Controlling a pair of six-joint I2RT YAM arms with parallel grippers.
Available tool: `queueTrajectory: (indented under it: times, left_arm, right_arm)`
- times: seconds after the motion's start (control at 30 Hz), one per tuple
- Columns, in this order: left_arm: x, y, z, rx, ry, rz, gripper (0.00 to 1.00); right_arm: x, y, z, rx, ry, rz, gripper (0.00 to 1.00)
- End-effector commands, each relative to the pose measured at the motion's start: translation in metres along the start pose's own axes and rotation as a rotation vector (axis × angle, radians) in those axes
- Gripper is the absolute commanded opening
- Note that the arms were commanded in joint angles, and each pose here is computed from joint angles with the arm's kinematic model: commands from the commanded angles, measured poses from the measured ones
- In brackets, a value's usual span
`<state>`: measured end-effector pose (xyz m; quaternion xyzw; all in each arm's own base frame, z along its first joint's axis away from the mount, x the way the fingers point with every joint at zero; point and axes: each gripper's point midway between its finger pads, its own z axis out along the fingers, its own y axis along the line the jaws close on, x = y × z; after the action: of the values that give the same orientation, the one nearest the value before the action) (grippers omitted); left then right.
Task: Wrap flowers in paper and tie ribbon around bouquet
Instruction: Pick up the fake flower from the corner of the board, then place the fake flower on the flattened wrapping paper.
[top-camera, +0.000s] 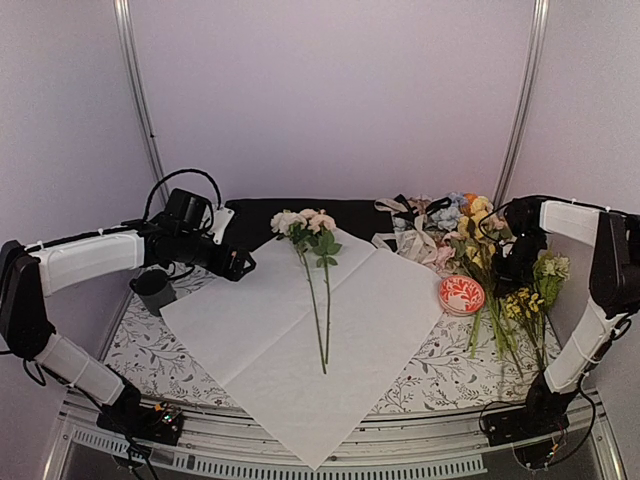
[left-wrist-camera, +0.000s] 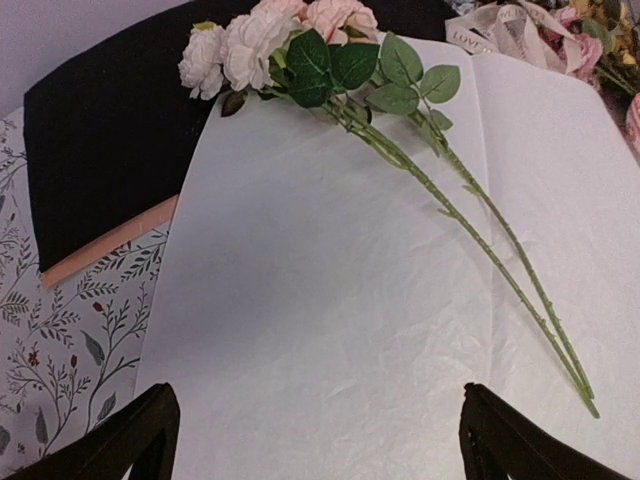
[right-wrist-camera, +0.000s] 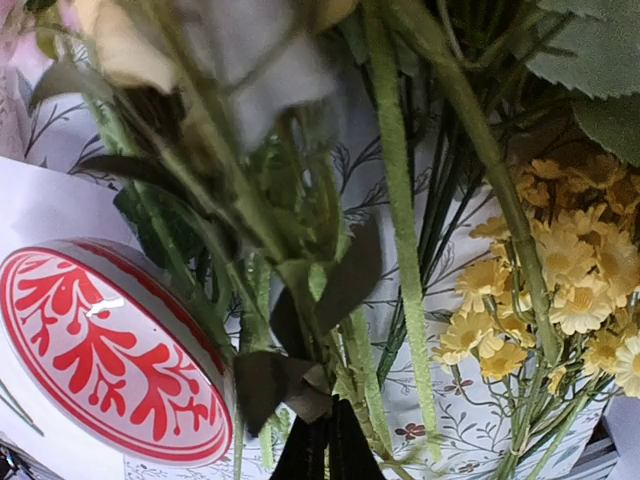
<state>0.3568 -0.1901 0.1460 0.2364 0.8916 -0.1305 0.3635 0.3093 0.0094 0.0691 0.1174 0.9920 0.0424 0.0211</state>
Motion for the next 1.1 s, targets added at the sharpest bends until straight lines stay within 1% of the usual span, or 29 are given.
queueTrajectory:
  times: [0.0, 0.1, 0.2, 0.27, 0.37, 0.47, 0.6, 0.7, 0.77, 0.8, 0.83, 0.87, 0.93, 0.97, 1.0, 1.03, 1.07]
  left_arm:
    - [-0.006, 0.001, 0.001, 0.004, -0.008, -0.009, 0.98]
    - [-0.006, 0.001, 0.001, 0.003, -0.007, -0.008, 0.98]
    - [-0.006, 0.001, 0.001, 0.005, -0.006, -0.009, 0.98]
    - [-0.006, 0.001, 0.001, 0.003, -0.006, -0.008, 0.98]
    - [-0.007, 0.001, 0.0, 0.003, -0.008, -0.007, 0.98]
    - [-0.007, 0.002, 0.0, 0.002, -0.008, -0.007, 0.98]
    - [-0.007, 0.001, 0.0, 0.005, -0.009, -0.007, 0.98]
    - [-0.007, 0.001, 0.0, 0.004, -0.01, -0.006, 0.98]
    - [-0.008, 0.001, 0.0, 0.005, -0.011, -0.006, 0.98]
    - [-0.008, 0.001, -0.001, 0.004, -0.013, -0.006, 0.98]
    - [-0.008, 0.002, -0.001, 0.003, -0.012, -0.007, 0.98]
    - [-0.008, 0.001, -0.001, 0.004, -0.012, -0.006, 0.98]
    - [-0.008, 0.001, -0.001, 0.003, -0.012, -0.005, 0.98]
    - [-0.008, 0.001, 0.0, 0.003, -0.011, -0.005, 0.98]
    - [-0.008, 0.001, -0.001, 0.003, -0.012, -0.005, 0.98]
    - [-0.008, 0.001, 0.0, 0.003, -0.011, -0.005, 0.98]
    - [-0.008, 0.001, 0.0, 0.002, -0.011, -0.005, 0.98]
  right_arm:
    - [-0.013, 0.0, -0.019, 0.015, -0.069, -0.013, 0.0]
    - [-0.022, -0.006, -0.035, 0.056, -0.124, -0.007, 0.0]
    - [-0.04, -0.011, -0.073, 0.096, -0.249, 0.011, 0.0]
    - [-0.054, -0.01, -0.111, 0.099, -0.366, 0.016, 0.0]
    - [-0.071, -0.009, -0.177, 0.092, -0.586, 0.029, 0.0]
    - [-0.077, -0.011, -0.238, 0.088, -0.785, 0.049, 0.0]
    - [-0.075, -0.01, -0.312, 0.051, -1.053, 0.063, 0.0]
    - [-0.065, 0.0, -0.368, -0.025, -1.261, 0.02, 0.0]
    - [-0.055, 0.018, -0.398, -0.14, -1.376, -0.043, 0.0]
    - [-0.051, 0.031, -0.404, -0.222, -1.4, -0.085, 0.0]
    - [-0.047, 0.05, -0.407, -0.332, -1.398, -0.152, 0.0]
    - [-0.044, 0.07, -0.403, -0.449, -1.363, -0.206, 0.0]
    - [-0.04, 0.113, -0.383, -0.712, -1.23, -0.301, 0.0]
    - [-0.034, 0.141, -0.376, -0.859, -1.163, -0.359, 0.0]
    - [-0.026, 0.169, -0.364, -0.968, -1.08, -0.409, 0.0]
    - [-0.018, 0.195, -0.353, -1.058, -0.995, -0.417, 0.0]
    - [-0.013, 0.221, -0.34, -1.102, -0.929, -0.433, 0.0]
